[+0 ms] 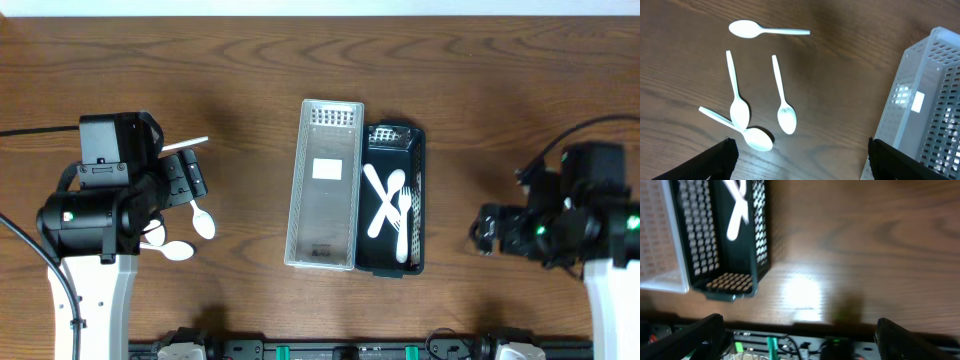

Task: Pack container
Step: 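Lower the right gripper onto the white fork at right and grasp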

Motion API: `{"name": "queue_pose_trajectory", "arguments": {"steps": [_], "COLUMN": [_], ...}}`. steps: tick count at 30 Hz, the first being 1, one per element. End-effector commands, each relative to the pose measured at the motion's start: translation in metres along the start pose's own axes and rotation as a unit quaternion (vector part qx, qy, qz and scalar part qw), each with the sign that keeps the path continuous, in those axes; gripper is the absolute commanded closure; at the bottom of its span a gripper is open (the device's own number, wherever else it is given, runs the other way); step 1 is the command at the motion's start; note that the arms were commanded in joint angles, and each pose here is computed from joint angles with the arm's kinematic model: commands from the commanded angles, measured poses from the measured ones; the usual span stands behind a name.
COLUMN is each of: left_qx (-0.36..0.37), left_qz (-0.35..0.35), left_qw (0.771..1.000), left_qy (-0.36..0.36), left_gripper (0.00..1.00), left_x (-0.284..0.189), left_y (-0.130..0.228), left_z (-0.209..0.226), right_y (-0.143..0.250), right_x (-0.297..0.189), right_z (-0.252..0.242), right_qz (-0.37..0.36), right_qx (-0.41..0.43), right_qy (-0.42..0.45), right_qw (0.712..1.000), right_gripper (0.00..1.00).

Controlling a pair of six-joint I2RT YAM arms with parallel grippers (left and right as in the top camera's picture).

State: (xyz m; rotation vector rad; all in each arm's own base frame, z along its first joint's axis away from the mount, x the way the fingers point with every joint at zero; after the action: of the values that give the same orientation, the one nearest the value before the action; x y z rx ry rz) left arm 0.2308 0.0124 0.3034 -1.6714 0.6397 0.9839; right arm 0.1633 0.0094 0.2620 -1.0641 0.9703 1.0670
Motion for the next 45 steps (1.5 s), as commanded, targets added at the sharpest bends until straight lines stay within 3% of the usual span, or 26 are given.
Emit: {"name": "queue_pose_trajectory", "arguments": {"steps": [1,7,13,24,33,39,45], "left_qx": [0.001,0.001,0.001,0.001,0.001,0.001,0.001], "left_qz": [-0.013,-0.01,-0.007,-0.01,-0.008,-0.006,-0.007], "left_qw": [1.0,1.0,1.0,1.0,1.0,1.0,1.0], "left_qy": [-0.003,-0.004,-0.005,-0.004,-0.005,-0.005,-0.005], "left_gripper": [0.14,0.14,0.14,0.14,0.14,0.14,0.14], "left_x": [-0.005,-0.005,-0.005,-0.005,-0.005,-0.005,-0.005], "left_y": [-0.002,-0.001,0.0,-0.001,-0.001,0.0,0.0], "left_z": [0.002,0.002,0.002,0.002,0.002,0.002,0.002], "right_y": [0.016,0.001,-0.04,-0.061,-0.064,-0.066,-0.064], "right_x": [0.013,0.029,0.035,0.072,0.121,0.125,0.134], "right_z": [-0.008,-0.024,-0.061,-0.172,-0.198,-0.213,-0.222], "right_qz": [-0.01,-0.061,-0.113,-0.023,0.052,0.09,0.103], "right_qx": [0.067,0.15,0.116,0.044,-0.021,-0.107,-0.16], "right_qy": [0.049,0.066,0.139,0.213,0.173,0.219,0.201], "right_qw": [0.997,0.985,0.977,0.976,0.983,0.966,0.961], "right_gripper": [0.01,0.01,0.01,0.03,0.01,0.01,0.01]}}
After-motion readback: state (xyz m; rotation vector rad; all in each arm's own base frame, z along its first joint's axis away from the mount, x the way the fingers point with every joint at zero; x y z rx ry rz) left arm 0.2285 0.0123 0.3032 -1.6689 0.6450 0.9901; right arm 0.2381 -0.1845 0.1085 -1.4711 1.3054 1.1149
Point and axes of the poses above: each gripper's point midway between its finger pads, its own x axis out along the fingers, its own z axis along the line the jaws close on, y = z × x, the point moved 7 cm from there along -x, back along the fingers, and after that the axes turned 2 degrees about -x, right-handed, at the moved point
